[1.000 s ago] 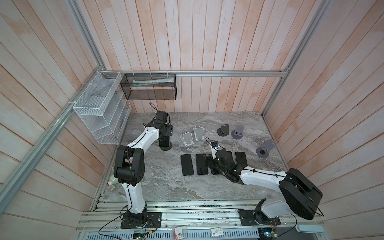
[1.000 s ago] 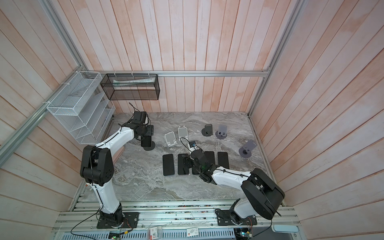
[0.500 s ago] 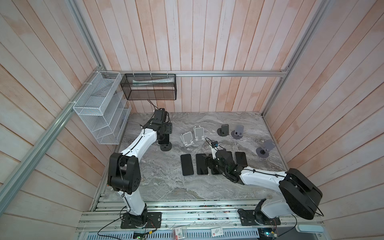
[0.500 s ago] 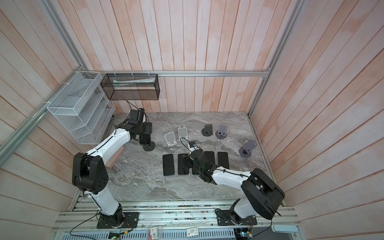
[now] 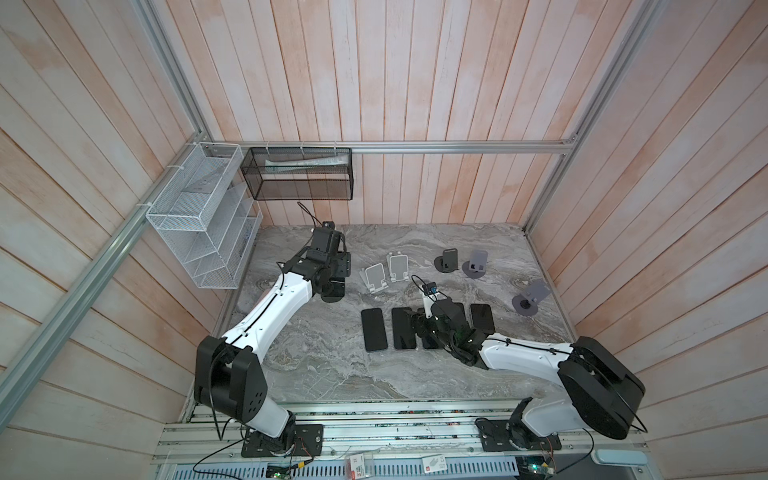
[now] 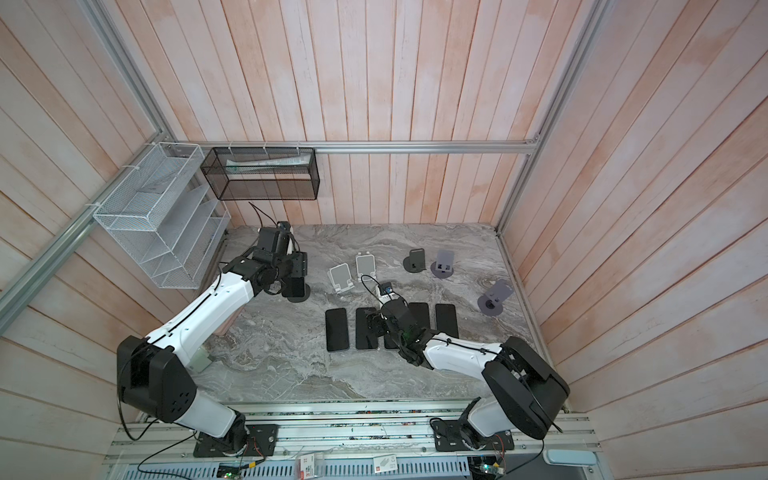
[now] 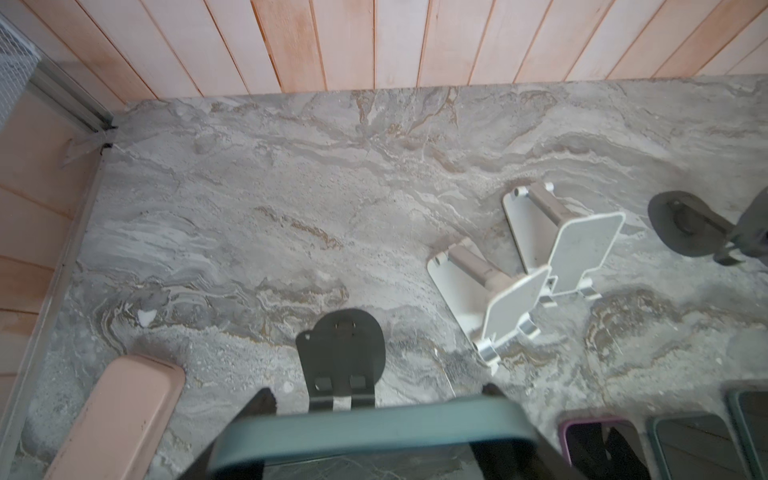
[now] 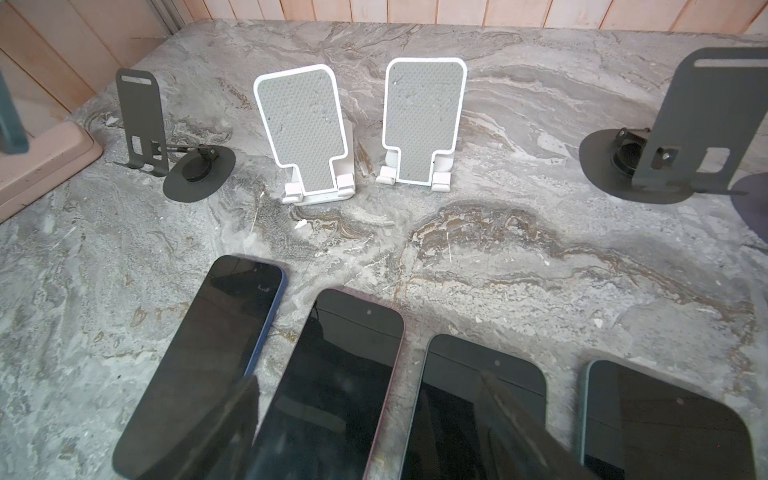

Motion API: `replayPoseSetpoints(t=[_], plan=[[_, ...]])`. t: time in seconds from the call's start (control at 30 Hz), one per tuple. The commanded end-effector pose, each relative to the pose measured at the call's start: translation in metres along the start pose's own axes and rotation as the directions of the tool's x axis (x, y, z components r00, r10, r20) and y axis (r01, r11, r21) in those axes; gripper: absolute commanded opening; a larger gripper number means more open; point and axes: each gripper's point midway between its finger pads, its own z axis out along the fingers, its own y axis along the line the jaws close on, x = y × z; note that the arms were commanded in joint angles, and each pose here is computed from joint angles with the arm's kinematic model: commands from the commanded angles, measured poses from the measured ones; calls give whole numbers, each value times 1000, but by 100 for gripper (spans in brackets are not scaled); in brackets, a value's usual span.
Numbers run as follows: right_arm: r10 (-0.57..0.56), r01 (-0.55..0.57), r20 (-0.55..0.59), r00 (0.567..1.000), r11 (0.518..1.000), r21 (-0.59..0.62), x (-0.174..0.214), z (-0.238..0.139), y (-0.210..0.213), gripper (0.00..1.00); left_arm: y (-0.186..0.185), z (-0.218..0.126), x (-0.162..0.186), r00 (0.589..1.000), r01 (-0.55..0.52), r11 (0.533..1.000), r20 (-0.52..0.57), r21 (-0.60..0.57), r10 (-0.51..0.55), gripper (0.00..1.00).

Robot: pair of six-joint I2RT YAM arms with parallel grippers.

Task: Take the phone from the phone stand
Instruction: 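Carry the green-edged phone with the left gripper and lay it flat beside the row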

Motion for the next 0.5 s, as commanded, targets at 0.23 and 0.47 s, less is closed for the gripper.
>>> replayPoseSetpoints(t=[0.23,0.47], plan=[[32,-31,19,999,999,-11,-10,0,3,81,-13,-18,70,993,76,997,-92,32,-73,69],[31,-31,10,999,999,-16,-8,2,4,82,-33,4,121,976,80,996,-205,47,-68,67]])
